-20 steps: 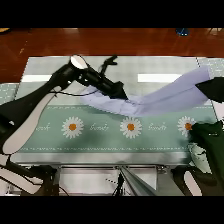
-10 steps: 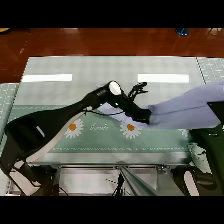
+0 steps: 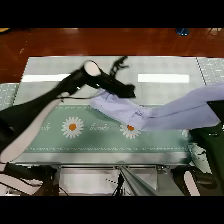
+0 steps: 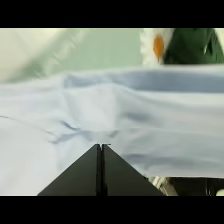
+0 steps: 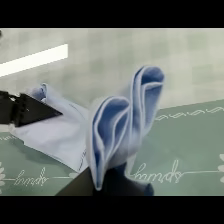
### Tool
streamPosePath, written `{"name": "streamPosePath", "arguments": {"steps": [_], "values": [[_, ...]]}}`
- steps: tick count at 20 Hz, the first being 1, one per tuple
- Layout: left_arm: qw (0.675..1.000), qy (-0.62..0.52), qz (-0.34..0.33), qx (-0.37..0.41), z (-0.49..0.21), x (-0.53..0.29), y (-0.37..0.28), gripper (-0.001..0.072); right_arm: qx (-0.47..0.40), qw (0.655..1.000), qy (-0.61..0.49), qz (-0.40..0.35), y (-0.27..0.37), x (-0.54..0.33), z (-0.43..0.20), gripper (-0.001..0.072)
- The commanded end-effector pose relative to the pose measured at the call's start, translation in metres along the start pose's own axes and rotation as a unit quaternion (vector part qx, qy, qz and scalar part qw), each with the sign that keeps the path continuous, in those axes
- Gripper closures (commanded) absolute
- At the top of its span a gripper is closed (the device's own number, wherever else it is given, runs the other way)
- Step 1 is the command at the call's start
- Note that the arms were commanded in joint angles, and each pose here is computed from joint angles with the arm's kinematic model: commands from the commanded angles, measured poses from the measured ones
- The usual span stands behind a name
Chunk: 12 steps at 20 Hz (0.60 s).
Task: Fold the shirts.
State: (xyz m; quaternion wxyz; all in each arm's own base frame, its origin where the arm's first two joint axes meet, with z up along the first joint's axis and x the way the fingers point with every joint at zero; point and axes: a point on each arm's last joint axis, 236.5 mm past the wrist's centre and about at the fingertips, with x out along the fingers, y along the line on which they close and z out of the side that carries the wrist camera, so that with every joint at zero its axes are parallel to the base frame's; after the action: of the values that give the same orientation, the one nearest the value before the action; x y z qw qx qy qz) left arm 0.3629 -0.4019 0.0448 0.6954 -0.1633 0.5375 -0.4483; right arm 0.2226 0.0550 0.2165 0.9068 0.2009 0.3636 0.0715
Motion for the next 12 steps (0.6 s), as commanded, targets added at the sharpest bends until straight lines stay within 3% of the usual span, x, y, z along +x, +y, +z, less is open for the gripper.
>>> {"name": "streamPosePath", "arguments": {"steps": [1,7,12], "values": [[0.992,-0.116,0.048,0.002,0.058,-0.116,0.027,0.0686,-0.023,0.998,0.004,0.052,0.013,0.035,0.025,0.0689],[0.944,-0.285,0.168,0.005,0.076,-0.323,0.050,0.0685,-0.074,0.987,0.064,0.127,0.070,0.148,0.020,0.0689],[0.933,-0.302,0.194,0.008,0.045,-0.378,0.033,0.0685,-0.089,0.977,0.069,0.179,0.157,0.263,-0.034,0.0689]]}}
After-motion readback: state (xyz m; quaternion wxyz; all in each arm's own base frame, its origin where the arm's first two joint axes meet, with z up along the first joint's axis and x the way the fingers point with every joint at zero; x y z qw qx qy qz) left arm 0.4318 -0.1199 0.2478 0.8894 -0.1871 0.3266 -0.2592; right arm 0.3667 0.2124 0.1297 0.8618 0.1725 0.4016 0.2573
